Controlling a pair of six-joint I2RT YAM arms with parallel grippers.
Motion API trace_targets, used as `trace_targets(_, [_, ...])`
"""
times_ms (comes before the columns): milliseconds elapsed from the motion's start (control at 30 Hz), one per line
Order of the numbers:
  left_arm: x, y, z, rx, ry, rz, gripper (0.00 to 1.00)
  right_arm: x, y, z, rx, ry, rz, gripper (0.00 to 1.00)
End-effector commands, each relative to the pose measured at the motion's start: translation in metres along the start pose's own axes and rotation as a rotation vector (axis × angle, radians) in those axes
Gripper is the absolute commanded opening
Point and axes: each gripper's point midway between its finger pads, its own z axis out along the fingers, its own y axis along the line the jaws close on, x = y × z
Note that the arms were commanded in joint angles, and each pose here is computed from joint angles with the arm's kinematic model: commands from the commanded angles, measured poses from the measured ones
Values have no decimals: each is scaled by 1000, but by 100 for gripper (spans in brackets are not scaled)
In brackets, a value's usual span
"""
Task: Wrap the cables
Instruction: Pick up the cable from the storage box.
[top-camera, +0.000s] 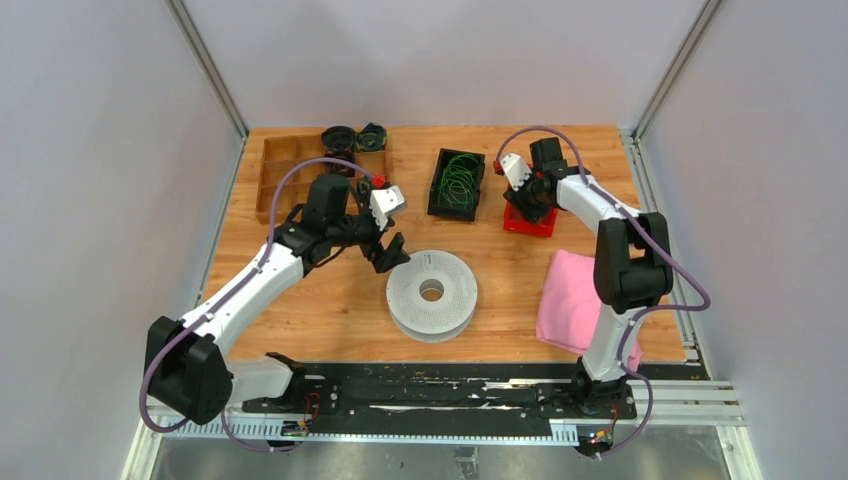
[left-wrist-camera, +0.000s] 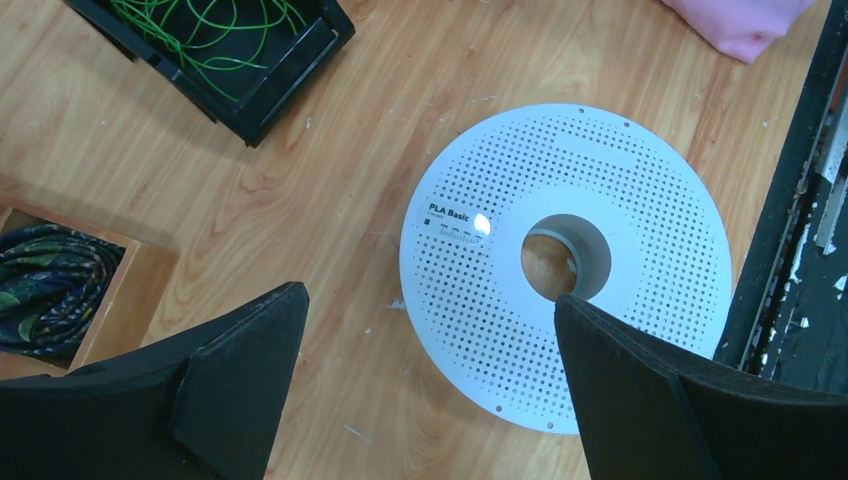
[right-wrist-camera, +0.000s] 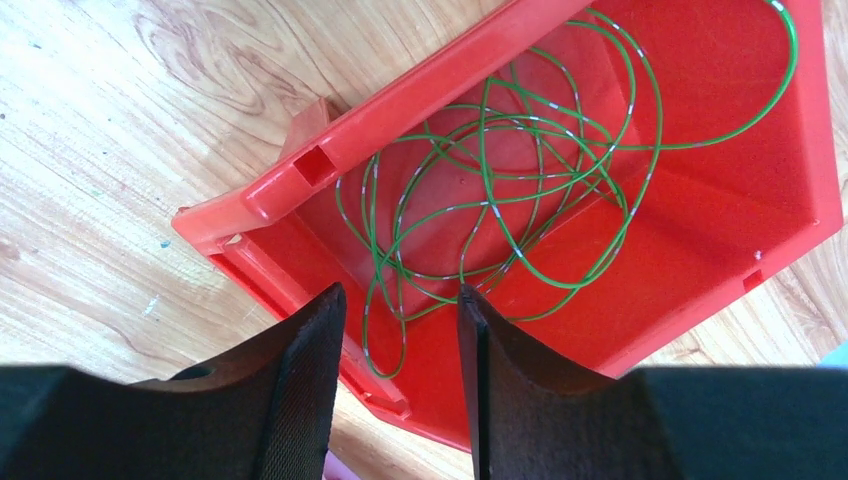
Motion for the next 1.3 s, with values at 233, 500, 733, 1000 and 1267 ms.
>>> trace_targets(233, [-11,5,-7,-56,-55,52,98,-16,-7,-1,6,9,-6,15])
trace_targets(500, [-12,30,-15,-205,-38,61,98,-79,-32,-110,126,-205,20,1])
trace_targets(733, [-2,32,-10,-202,-26,88,98,-139,-48,-279,328,-584,42,1])
trace_targets(1000, [3,29,-4,-183,-27,96,98,-157,-21,-420,364,-881,83,1])
trace_targets(1267, [4,32,-4,-196,-23,89,98,-154,15,-488,285,-1014,103,1])
